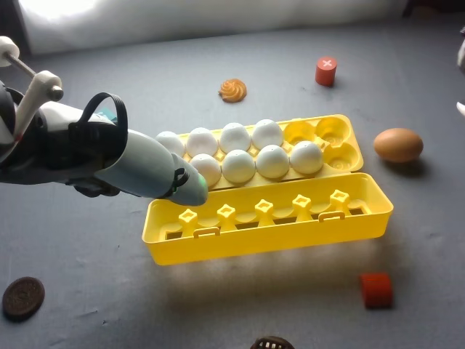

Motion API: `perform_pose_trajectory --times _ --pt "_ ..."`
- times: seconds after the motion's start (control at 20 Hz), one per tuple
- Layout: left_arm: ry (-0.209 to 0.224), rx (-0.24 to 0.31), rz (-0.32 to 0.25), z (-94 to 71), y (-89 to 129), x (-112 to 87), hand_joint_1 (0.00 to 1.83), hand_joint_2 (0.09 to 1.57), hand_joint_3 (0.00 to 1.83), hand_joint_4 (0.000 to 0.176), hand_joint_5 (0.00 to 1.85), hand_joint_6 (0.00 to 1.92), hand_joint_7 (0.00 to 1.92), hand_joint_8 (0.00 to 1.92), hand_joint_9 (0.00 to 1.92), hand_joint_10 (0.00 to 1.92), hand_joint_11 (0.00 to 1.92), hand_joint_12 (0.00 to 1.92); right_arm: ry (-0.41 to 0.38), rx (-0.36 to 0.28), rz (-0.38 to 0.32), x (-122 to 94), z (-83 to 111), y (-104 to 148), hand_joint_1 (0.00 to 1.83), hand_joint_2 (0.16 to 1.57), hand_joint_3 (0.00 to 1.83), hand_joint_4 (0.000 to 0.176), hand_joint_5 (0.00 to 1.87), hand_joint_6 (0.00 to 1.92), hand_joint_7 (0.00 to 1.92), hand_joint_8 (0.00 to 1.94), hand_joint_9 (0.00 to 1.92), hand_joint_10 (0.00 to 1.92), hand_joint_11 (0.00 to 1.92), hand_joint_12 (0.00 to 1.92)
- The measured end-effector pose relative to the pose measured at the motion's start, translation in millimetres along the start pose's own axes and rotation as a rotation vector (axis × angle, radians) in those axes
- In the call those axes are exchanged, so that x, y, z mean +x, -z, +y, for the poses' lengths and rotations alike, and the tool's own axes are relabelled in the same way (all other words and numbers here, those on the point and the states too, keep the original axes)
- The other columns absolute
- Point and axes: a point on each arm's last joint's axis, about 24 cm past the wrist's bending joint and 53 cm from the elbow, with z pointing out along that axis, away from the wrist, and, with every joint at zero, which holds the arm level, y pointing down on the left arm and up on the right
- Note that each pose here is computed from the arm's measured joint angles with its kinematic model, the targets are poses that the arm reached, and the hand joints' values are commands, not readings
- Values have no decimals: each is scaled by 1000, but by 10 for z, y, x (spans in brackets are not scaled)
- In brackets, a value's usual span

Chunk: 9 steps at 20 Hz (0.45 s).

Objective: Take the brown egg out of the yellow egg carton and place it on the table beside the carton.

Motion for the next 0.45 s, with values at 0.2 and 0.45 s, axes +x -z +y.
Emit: perform_pose_trajectory --times 0.2,0.45 --pt "-1 0 -3 0 0 -6 0 1219 0 0 144 5 142 8 130 7 0 334 -38 14 28 22 9 145 841 1481 0 0 1119 1921 1535 1941 1628 1921 1731 1921" --pt "-2 0 -3 1 0 -8 0 1235 3 0 149 1 161 2 131 1 0 280 -71 48 48 25 5 321 1011 1397 0 0 1283 1921 1522 1941 1615 1921 1730 1921"
